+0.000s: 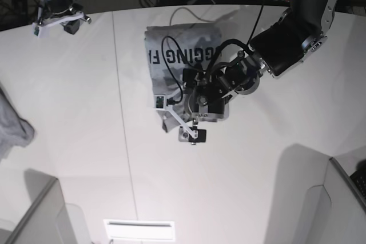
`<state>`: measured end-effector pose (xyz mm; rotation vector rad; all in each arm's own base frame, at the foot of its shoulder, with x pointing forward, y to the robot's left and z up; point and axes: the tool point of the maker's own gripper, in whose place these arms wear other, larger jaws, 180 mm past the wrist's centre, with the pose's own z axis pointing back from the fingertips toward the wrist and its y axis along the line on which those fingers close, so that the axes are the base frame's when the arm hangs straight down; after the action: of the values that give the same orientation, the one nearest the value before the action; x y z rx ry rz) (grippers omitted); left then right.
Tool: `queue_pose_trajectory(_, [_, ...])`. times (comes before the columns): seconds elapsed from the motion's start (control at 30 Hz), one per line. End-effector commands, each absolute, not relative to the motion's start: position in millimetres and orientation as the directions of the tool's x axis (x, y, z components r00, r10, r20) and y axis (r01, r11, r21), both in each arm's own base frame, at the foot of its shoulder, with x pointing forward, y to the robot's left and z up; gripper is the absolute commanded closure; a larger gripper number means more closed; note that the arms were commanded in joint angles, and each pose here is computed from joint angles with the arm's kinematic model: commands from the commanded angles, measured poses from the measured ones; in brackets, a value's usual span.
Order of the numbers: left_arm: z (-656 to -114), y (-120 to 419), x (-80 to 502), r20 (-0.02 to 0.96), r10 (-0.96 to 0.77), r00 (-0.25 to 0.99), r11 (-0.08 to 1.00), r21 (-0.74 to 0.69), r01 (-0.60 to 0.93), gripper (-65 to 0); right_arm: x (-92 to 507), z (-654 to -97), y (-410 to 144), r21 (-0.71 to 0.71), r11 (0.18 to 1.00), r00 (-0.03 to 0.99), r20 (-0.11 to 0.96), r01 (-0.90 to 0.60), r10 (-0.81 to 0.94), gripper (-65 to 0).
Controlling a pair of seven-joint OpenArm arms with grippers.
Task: Fold the T-shirt properly
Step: 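Drag the bundle with the left gripper to square it on the table, then open the left gripper and lift it away from the folded shirt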
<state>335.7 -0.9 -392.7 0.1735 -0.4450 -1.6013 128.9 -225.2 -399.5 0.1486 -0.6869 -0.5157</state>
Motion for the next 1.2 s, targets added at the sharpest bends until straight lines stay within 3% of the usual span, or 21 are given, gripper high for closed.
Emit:
queue_pose_trajectory(0.0, [-363,1,362,0.179,-0.982,-0.067,0.023,0.459,0.888,-65.0,131,-393,-228,0.294,0.872,0.644,0.590,0.390,-0.487,0.0])
queue_pose_trajectory(0.17, [-304,17,395,0.366,-0.929,0.051,0.251,0.525,0.813,-65.0,130,-393,-228,0.294,0.872,0.645,0.588,0.391,-0.488,0.0])
queue_pose_trajectory(0.33, [-252,28,390,0.514,-0.856,0.051,0.387,0.574,0.721,-64.8,126,-394,-228,0.289,0.875,0.653,0.584,0.389,-0.483,0.0])
queue_pose_trajectory(0.47, [-237,49,372,0.585,-0.807,0.083,0.484,0.573,0.661,-63.5,132,-384,-212,0.300,0.932,0.693,0.629,0.204,-0.354,0.0])
queue_pose_trajectory(0.57, [-242,80,368,0.641,-0.751,0.158,0.584,0.534,0.612,-48.7,134,-379,-198,0.312,0.946,0.696,0.660,0.089,-0.283,0.0])
queue_pose_trajectory(0.7, [-251,124,356,0.744,-0.636,0.205,0.713,0.465,0.525,-7.7,132,-371,-200,0.314,0.946,0.650,0.704,0.078,-0.287,0.0])
queue_pose_trajectory(0.73, [-253,132,352,0.758,-0.617,0.211,0.732,0.454,0.507,0.0,132,-369,-201,0.312,0.947,0.636,0.715,0.080,-0.289,0.0])
queue_pose_trajectory(0.9, [-273,176,315,0.792,-0.555,0.255,0.792,0.410,0.451,0.0,130,-357,-209,0.307,0.948,0.563,0.769,0.090,-0.302,0.0])
queue_pose_trajectory(1.17, [-258,179,248,0.928,-0.371,0.026,0.837,0.322,0.444,0.0,139,-342,-220,0.282,0.956,0.417,0.862,0.080,-0.289,0.0])
